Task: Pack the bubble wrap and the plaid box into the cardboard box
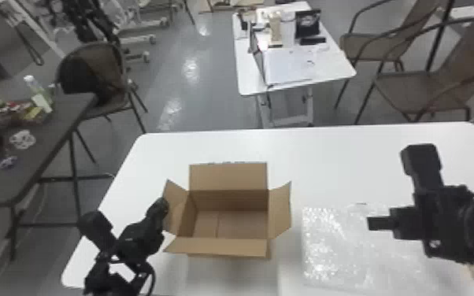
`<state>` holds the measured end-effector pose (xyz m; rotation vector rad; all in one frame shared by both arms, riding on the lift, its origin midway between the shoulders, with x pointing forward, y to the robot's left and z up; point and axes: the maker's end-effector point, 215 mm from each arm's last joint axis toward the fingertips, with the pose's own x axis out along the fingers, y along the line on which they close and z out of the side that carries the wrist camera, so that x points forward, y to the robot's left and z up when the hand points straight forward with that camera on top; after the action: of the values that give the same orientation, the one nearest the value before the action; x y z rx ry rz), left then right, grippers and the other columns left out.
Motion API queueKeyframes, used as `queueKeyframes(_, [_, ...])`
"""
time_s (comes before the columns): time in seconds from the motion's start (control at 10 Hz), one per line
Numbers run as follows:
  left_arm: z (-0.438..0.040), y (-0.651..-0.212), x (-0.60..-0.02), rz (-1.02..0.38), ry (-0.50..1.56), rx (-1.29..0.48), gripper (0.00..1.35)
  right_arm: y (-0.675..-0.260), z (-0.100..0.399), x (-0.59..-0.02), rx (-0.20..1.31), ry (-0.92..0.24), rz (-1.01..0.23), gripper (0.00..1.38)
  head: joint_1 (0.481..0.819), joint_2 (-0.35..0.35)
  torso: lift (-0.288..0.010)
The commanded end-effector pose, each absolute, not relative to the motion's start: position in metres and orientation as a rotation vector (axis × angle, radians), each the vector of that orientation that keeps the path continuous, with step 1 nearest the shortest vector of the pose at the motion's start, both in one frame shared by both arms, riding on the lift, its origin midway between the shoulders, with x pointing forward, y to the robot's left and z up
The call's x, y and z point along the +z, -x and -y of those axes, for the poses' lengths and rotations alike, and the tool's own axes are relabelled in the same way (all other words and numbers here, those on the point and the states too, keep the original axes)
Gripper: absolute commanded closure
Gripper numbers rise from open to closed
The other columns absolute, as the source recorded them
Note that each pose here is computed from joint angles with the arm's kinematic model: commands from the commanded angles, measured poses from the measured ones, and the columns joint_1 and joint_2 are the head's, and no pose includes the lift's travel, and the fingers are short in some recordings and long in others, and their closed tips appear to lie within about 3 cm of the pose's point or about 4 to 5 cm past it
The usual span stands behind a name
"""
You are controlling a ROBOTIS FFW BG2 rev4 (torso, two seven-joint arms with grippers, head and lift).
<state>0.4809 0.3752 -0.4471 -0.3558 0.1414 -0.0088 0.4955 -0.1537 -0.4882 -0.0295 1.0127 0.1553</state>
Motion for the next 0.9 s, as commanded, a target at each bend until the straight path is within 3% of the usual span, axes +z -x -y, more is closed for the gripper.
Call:
queueKeyframes(0.0, [-0.367,-0.484,-0.447,-0.144,0.361,-0.021,1.13,-0.48,0.136,-0.503,0.196,-0.055,-1.135,0.23,0.695,0.246,-0.018])
queueKeyframes(0.1, [-0.362,-0.487,-0.447,-0.145,0.362,-0.029,1.13,-0.474,0.129,-0.51,0.193,-0.105,-1.194,0.23,0.695,0.248,-0.018])
queueKeyframes(0.4, [-0.357,-0.488,-0.45,-0.154,0.355,-0.035,1.13,-0.476,0.126,-0.525,0.185,-0.096,-1.284,0.22,0.695,0.262,-0.018])
queueKeyframes(0.8, [-0.349,-0.494,-0.449,-0.154,0.351,-0.049,1.13,-0.464,0.14,-0.553,0.14,0.017,-1.449,0.22,0.695,0.254,-0.018])
